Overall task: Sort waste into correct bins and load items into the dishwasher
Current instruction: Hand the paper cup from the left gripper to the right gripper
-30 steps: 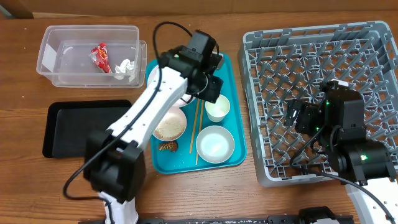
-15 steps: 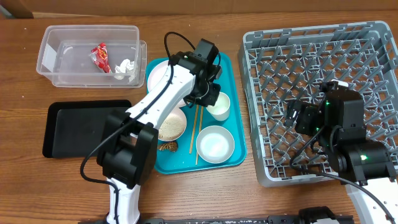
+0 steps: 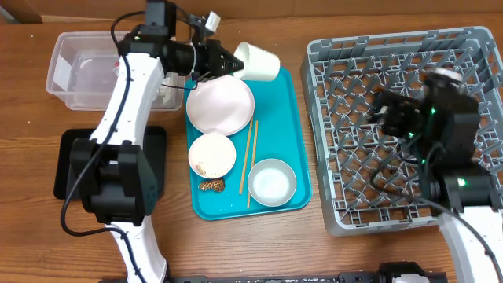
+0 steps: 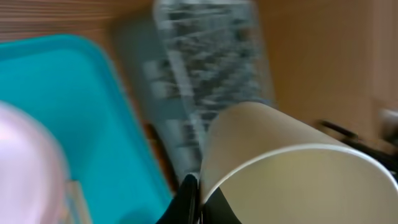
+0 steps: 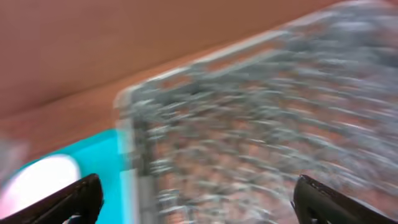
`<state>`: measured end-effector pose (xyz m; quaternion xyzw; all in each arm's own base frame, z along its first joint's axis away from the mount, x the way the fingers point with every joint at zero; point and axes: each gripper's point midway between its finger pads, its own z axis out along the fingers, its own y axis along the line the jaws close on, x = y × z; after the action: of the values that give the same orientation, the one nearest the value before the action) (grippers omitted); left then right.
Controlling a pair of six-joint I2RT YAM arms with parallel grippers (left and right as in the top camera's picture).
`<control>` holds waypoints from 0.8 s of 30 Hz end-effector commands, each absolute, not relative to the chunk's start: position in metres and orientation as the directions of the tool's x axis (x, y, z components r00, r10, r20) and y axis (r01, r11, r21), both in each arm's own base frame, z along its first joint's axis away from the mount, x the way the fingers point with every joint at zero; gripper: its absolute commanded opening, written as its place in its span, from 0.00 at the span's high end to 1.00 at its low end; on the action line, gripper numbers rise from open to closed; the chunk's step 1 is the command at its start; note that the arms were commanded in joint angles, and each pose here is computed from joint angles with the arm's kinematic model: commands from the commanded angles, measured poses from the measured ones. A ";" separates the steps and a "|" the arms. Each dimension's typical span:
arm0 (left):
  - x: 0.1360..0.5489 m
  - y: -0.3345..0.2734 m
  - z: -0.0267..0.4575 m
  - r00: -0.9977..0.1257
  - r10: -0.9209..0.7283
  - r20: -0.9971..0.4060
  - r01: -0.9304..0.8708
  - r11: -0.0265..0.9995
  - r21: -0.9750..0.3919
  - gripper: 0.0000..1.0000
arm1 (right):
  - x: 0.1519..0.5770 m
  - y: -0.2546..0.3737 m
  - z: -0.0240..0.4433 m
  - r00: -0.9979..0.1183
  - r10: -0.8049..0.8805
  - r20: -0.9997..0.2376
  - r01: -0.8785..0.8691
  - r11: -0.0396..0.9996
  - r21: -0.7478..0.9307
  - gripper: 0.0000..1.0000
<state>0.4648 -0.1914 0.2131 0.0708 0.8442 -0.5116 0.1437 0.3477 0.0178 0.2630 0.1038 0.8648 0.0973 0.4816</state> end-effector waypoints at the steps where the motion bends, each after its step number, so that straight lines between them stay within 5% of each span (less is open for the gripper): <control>1: 0.416 -0.222 0.295 -0.917 0.093 -0.389 0.394 0.043 -0.918 0.96 | 0.324 0.136 0.286 -0.549 0.026 -0.835 -0.623 0.654 0.430 0.00; 7: 0.402 -0.242 0.300 -0.901 0.144 -0.410 0.413 -0.015 -0.911 0.96 | 0.311 0.169 0.299 -0.523 0.007 -0.852 -0.803 0.332 0.495 0.00; 24: 0.361 -0.305 0.294 -0.867 0.282 -0.410 0.416 -0.040 -0.908 0.96 | 0.330 0.170 0.296 -0.469 0.010 -0.883 -0.833 0.327 0.446 0.00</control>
<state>0.3734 -0.2987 0.2739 0.2214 0.7021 -0.6761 0.0311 0.3299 0.1689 0.2815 -0.2764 0.7133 0.5000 0.4059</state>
